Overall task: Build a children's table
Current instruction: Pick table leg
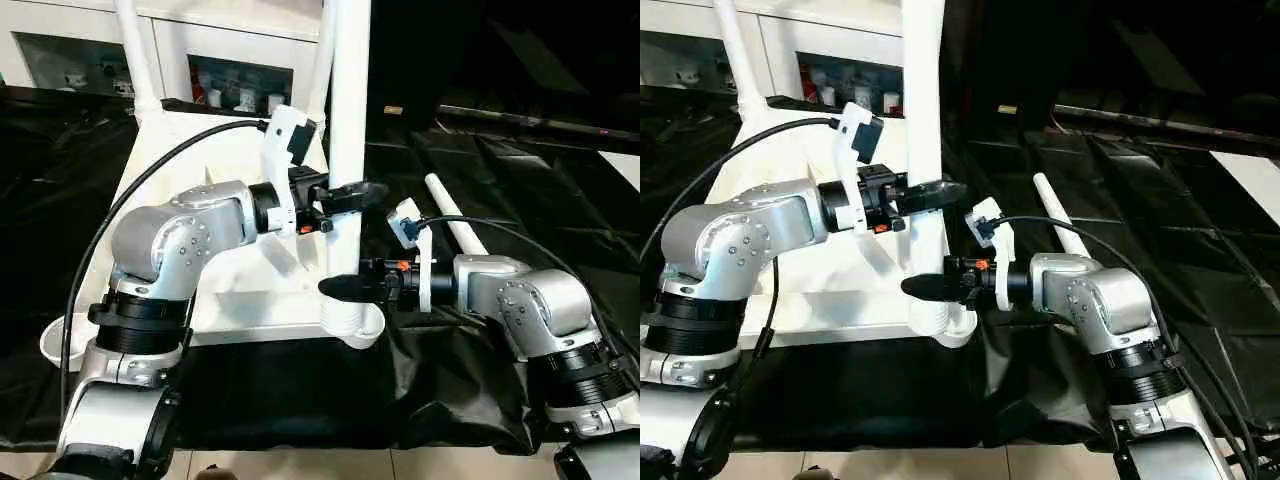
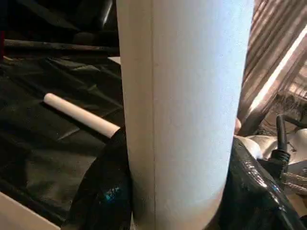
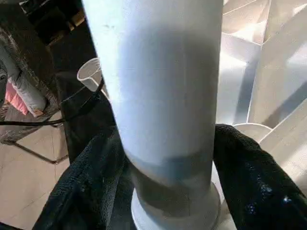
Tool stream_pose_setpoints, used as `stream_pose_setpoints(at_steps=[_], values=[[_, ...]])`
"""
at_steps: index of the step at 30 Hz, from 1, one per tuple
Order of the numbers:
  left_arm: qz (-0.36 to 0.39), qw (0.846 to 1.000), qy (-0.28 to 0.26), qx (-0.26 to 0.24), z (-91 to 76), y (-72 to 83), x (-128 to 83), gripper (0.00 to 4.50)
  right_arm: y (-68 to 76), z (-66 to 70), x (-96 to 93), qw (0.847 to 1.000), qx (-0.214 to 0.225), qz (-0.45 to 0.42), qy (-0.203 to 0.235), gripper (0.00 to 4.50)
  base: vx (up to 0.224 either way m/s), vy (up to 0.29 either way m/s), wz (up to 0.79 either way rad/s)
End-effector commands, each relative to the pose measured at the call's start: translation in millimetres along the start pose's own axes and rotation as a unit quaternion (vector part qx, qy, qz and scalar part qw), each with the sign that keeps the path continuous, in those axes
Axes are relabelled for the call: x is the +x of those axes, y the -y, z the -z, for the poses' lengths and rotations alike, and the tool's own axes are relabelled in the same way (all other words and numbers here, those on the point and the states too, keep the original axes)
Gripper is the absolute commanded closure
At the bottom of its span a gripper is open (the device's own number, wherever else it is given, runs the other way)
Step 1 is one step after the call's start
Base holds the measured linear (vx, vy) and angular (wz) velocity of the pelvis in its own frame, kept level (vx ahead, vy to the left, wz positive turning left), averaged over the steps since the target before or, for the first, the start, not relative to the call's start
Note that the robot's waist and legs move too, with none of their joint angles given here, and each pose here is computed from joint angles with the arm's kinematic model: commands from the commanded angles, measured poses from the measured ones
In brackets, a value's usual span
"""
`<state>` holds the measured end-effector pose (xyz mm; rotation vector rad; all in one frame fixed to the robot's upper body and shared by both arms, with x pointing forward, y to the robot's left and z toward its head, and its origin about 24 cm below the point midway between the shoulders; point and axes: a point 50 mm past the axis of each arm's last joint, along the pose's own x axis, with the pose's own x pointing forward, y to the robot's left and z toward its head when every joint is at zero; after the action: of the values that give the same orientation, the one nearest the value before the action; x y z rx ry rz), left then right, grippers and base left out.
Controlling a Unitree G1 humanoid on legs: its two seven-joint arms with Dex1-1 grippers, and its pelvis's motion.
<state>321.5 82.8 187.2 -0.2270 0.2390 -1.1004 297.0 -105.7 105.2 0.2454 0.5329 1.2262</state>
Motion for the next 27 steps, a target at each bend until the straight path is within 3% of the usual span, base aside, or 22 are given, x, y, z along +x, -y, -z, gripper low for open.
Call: stream_pose_setpoints(at_steps=[1, 12, 27], values=[[0.019, 1.000, 0.011, 0.014, -7.9, 8.0, 2.8, 2.66, 3.3, -1.0, -1.4, 1.000, -0.001, 0.008, -0.004, 1.68, 0.000, 0.000, 0.00], [0.022, 1.000, 0.018, 0.010, -10.0, 8.2, 3.4, 2.66, 4.9, 0.6, 0.4, 1.000, 0.002, 0.008, -0.005, 2.43, 0.000, 0.000, 0.00], [0.030, 0.999, 0.024, 0.013, -8.0, 9.4, 5.6, 2.66, 3.5, 4.9, 0.3, 1.000, 0.005, 0.010, 0.006, 2.51, 0.000, 0.000, 0.00]])
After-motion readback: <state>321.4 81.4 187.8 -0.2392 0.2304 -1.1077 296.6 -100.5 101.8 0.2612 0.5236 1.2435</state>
